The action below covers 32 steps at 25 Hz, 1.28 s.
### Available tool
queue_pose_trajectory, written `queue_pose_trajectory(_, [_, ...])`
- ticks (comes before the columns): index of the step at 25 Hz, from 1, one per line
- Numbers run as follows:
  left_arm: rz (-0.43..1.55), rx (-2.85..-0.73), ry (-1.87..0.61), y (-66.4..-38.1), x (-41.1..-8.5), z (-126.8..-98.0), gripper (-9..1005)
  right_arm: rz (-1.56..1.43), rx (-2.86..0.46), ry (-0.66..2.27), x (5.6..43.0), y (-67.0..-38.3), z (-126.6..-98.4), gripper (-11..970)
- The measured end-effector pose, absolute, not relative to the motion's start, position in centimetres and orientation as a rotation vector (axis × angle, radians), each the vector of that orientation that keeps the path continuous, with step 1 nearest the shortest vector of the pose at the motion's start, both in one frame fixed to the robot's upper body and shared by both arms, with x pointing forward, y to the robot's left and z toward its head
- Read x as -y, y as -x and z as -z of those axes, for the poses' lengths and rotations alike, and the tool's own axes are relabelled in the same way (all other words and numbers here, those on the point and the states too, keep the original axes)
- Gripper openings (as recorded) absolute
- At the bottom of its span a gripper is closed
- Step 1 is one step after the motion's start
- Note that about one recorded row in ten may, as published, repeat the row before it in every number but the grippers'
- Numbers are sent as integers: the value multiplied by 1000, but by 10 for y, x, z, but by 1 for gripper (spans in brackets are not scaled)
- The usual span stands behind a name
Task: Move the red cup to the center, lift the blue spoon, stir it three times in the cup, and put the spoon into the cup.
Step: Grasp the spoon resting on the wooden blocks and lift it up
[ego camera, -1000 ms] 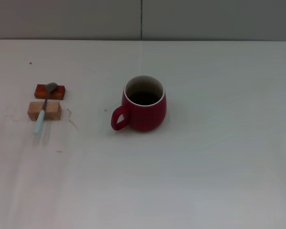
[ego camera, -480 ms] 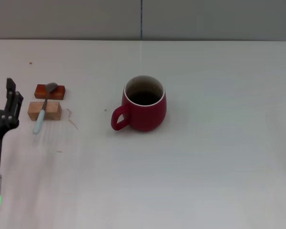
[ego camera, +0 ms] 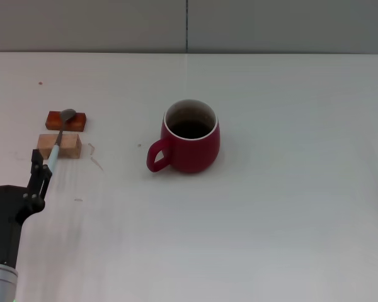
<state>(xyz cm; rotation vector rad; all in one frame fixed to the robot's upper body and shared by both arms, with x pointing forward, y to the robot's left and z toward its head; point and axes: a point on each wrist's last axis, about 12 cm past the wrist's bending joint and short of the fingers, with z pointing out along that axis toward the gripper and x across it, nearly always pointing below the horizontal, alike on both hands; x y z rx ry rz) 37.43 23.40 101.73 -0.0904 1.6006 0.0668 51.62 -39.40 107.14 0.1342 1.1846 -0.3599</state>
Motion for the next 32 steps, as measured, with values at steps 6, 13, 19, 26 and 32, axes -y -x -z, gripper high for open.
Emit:
queue_pose_trajectory(6, [-48,-1682,61,-370,-227,-1012,806,361,-1186,-128,395,-517,-1072,576])
queue_pose_trajectory(13, [-7,-1758,34,-371,-224,-1002,802,359,-1185,-125,394,-518,-1072,576])
queue_pose_trajectory(19, [-12,-1782,8,-374,-227,-996,799,359,-1185,-127,394,-518,-1072,576])
queue_pose_trajectory(26, [10,-1789,18,-383,-233,-989,794,360,-1185,-131,394,-518,-1072,576])
queue_pose_trajectory(32, [15,-1787,18,-391,-237,-985,791,360,-1185,-132,393,-517,-1072,576])
